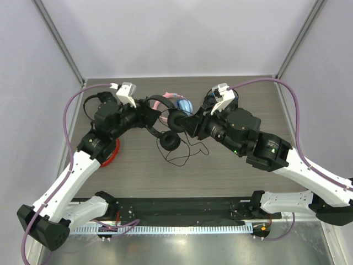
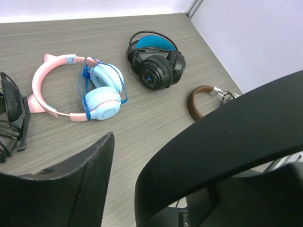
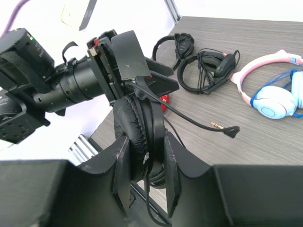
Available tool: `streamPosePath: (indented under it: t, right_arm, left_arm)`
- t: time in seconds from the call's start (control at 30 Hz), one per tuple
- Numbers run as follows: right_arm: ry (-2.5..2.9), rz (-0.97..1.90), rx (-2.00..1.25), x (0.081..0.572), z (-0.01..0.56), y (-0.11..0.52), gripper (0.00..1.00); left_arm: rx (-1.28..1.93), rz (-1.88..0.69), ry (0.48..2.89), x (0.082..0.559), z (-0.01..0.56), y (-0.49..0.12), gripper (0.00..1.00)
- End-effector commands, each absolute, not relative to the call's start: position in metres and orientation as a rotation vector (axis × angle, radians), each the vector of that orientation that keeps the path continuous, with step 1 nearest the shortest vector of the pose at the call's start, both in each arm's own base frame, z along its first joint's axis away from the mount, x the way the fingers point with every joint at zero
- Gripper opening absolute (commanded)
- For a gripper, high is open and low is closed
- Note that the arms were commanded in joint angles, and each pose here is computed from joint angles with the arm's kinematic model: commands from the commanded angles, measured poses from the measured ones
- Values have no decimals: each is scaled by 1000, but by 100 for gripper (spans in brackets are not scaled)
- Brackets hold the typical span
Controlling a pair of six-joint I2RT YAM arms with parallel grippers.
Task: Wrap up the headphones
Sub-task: Pass the headphones from the right arm to the left
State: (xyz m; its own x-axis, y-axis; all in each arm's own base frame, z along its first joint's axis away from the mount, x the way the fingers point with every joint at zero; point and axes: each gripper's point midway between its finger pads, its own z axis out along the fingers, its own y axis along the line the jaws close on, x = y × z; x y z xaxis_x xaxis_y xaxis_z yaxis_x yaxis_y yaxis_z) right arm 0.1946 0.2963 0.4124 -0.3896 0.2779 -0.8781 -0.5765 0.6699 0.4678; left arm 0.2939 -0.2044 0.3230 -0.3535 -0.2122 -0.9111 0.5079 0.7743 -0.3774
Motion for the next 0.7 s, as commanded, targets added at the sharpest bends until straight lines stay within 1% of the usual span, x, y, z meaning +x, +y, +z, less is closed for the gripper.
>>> streamPosePath:
  t: [0.0,0.03,0.07,0.13,0.2,0.23,0.27,0.3,0.33,0.37,0.4,0.43,0.47,0.5,0.53,0.57,0.6,0.67]
  right_arm:
    - [1615,1053,-166,192,458,293,1]
    - [1614,1055,-167,191,458,292,1]
    - [1616,1055,-165,192,457,293,1]
    - [1621,1048,-163,193,454,292,1]
    - [1627,1044,-158,194,451,291,1]
    - [1636,1031,-154,196,447,291,1]
    - [1636,1026,-146,197,446,289,1]
    - [1648,1012,-145,199,441,289,1]
    - [1651,1001,-137,201,439,287,2]
    - [1661,984,-131,203,436,286,2]
    - [1666,977,-132,204,435,285,3]
    - [1671,971,-137,205,435,285,7]
    - [1703,942,-154,208,426,287,30]
    - [1701,932,-158,209,432,286,48]
    - [1718,889,-189,212,427,287,90]
    - [1777,819,-229,215,411,287,99]
    - [1772,767,-215,220,420,279,100]
    - [1824,601,-234,226,410,258,100]
  left_arm:
    - [233,-757,1695,299,350,-204,57]
    - [230,-756,1695,299,350,-204,55]
    - [221,-757,1692,299,351,-203,47]
    - [214,-753,1682,299,355,-201,38]
    - [203,-736,1675,300,357,-198,31]
    - [200,-727,1675,299,358,-196,25]
    - [195,-717,1676,299,359,-194,22]
    - [186,-695,1679,301,359,-191,16]
    - [181,-679,1690,301,358,-189,2]
    - [177,-668,1697,301,357,-187,0]
    - [176,-654,1707,303,356,-186,0]
    - [164,-634,1720,303,355,-182,0]
    - [160,-622,1729,304,353,-181,0]
    - [153,-603,1755,304,349,-178,0]
    - [115,-558,1759,309,352,-170,0]
    - [91,-524,1786,314,346,-167,0]
    - [81,-491,1827,314,339,-162,0]
    - [52,-430,1831,318,346,-153,0]
